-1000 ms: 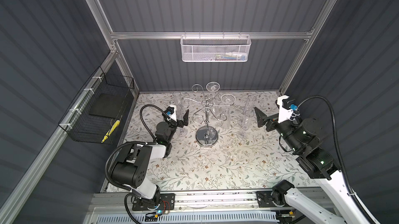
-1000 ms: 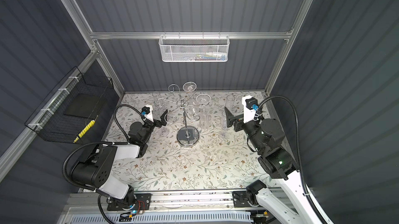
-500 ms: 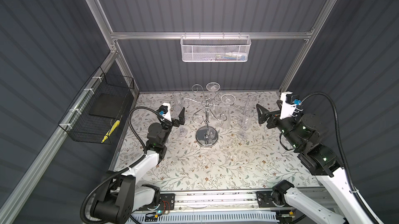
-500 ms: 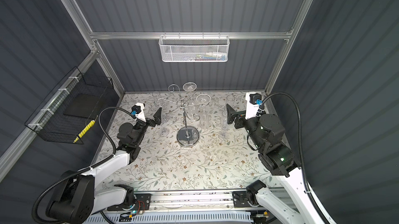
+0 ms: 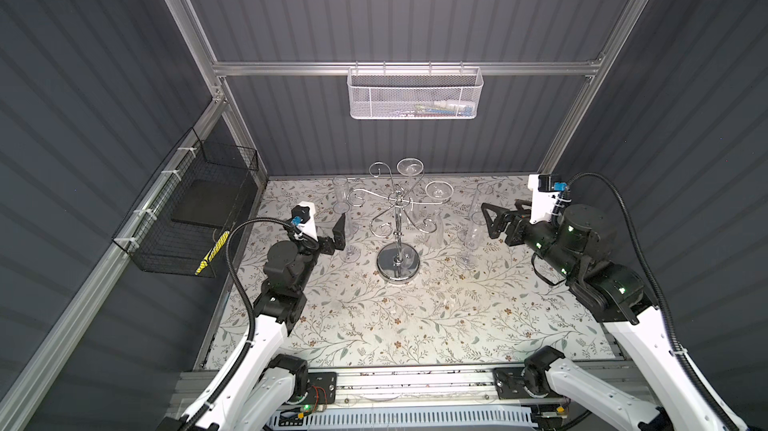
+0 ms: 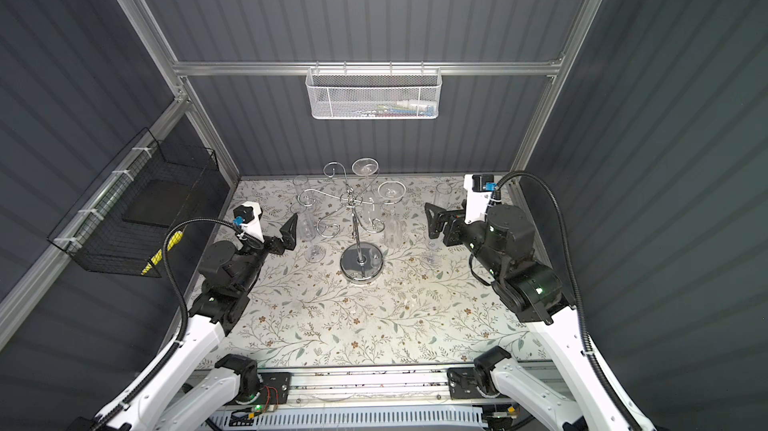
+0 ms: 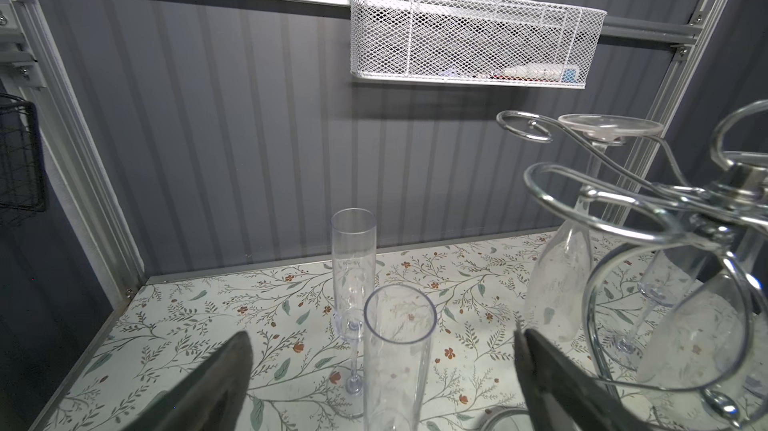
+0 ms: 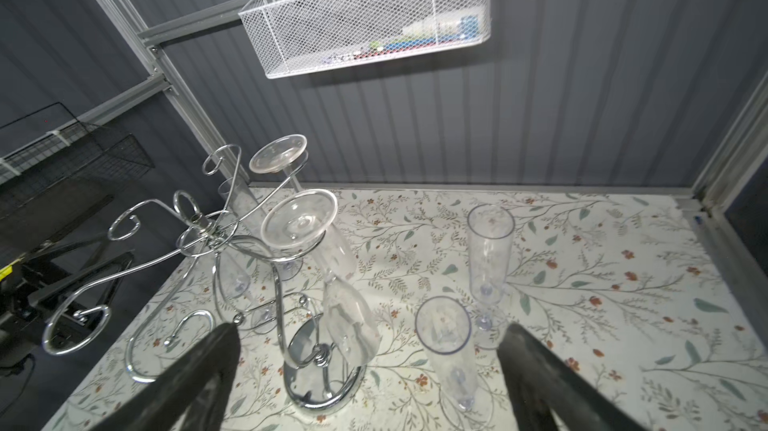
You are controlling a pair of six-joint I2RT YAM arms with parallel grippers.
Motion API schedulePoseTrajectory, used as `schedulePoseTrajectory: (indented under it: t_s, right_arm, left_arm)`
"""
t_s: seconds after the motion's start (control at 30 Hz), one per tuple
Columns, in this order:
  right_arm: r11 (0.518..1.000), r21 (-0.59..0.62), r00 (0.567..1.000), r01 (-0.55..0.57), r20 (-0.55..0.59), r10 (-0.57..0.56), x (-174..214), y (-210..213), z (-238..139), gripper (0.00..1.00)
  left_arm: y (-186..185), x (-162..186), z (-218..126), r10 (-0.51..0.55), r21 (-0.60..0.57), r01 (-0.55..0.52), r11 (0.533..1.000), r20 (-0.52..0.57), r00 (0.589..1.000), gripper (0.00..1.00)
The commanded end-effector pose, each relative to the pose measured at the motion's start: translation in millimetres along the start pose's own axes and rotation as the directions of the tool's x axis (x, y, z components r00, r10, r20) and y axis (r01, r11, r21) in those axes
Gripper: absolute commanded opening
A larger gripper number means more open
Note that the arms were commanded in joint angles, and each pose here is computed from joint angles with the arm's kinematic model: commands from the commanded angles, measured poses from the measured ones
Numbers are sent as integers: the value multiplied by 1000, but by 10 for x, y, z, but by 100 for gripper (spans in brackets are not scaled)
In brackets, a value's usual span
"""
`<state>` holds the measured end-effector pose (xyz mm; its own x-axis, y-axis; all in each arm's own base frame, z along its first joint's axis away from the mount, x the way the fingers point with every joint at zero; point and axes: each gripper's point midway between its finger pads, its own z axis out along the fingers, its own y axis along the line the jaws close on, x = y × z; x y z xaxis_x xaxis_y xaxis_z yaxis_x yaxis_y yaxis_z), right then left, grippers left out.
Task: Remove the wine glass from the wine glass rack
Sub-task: 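Open the left gripper and lift it away from the standing flute, then reach the right gripper to the rack and close it on a wine glass stem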
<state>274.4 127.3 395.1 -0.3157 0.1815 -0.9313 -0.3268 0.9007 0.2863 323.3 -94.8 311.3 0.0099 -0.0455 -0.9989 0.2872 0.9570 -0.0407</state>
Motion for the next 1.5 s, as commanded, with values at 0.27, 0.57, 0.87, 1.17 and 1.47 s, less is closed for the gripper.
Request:
schedulePoseTrajectory:
  t_s: [0.27, 0.57, 0.87, 1.17, 1.47]
  right_arm:
    - [878, -258, 905, -403, -252, 342, 79, 417, 221, 80]
    - [771, -290, 813, -567, -349, 466, -36, 316, 658, 53]
    - [725, -287, 755, -626, -454, 473, 2, 287, 1118, 43]
    - [691, -302, 723, -656, -513, 463, 58, 310, 1359, 36]
    - [670, -314, 704, -673, -550, 450, 107, 366, 1430, 28]
  left_arm:
    - [-75, -223, -308, -34, 35, 37, 999, -81, 996, 100]
    - [-144, -445, -490, -71, 71, 73, 995, -39, 997, 100]
    - [-195, -504, -544, -71, 98, 75, 992, -48, 996, 100]
    - [-211, -500, -527, -66, 107, 71, 992, -51, 997, 100]
    - [-226, -488, -488, -65, 116, 71, 991, -54, 996, 100]
